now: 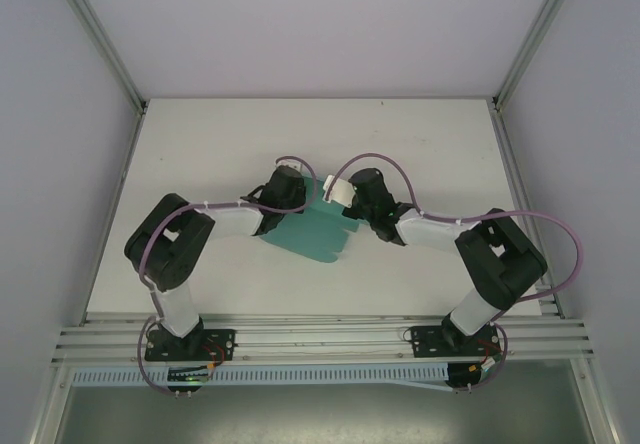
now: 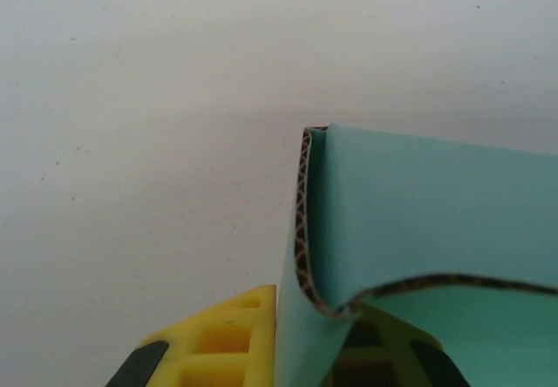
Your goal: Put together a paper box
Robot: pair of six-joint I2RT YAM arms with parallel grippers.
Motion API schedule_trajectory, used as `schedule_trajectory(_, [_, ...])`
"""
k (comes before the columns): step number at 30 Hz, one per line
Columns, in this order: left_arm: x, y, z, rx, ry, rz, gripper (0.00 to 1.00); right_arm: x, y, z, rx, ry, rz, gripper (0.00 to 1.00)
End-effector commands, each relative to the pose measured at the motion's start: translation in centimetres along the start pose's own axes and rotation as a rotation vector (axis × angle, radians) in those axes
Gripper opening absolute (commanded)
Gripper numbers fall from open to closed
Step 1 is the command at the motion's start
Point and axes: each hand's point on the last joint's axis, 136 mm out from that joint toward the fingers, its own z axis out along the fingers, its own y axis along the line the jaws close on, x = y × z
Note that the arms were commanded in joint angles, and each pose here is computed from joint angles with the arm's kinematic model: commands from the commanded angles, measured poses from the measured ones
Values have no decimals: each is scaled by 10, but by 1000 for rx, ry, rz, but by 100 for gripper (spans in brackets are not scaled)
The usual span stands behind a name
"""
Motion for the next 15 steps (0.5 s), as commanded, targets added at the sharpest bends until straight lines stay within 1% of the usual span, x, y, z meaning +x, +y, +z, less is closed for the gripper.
schedule_trajectory(1, [39, 72, 17, -238, 132, -13, 0, 8, -11, -14, 20, 32, 35, 0])
schedule_trajectory(3, [36, 68, 17, -218, 125, -27, 0, 5, -12, -16, 25, 25, 38, 0])
schedule_trajectory(4, [34, 65, 16, -201, 123, -31, 2, 6, -12, -16, 25, 25, 39, 0])
schedule_trajectory(5, [32, 62, 16, -179, 116, -20, 7, 6, -11, -16, 23, 26, 37, 0])
schedule_trajectory(7, [26, 56, 15, -149, 105, -16, 25, 5, -11, -16, 27, 25, 35, 0])
schedule_trajectory(8, [24, 56, 14, -148, 103, -11, 29, 4, -11, -16, 26, 21, 34, 0])
schedule_trajectory(11, [19, 51, 10, -123, 99, -8, 36, 3, -11, -17, 27, 20, 32, 0])
schedule_trajectory(13, [15, 49, 7, -108, 95, -11, 38, 3, -11, -17, 29, 21, 31, 0])
schedule_trajectory(15, [13, 48, 5, -103, 91, -10, 42, 3, -11, -18, 28, 18, 30, 0])
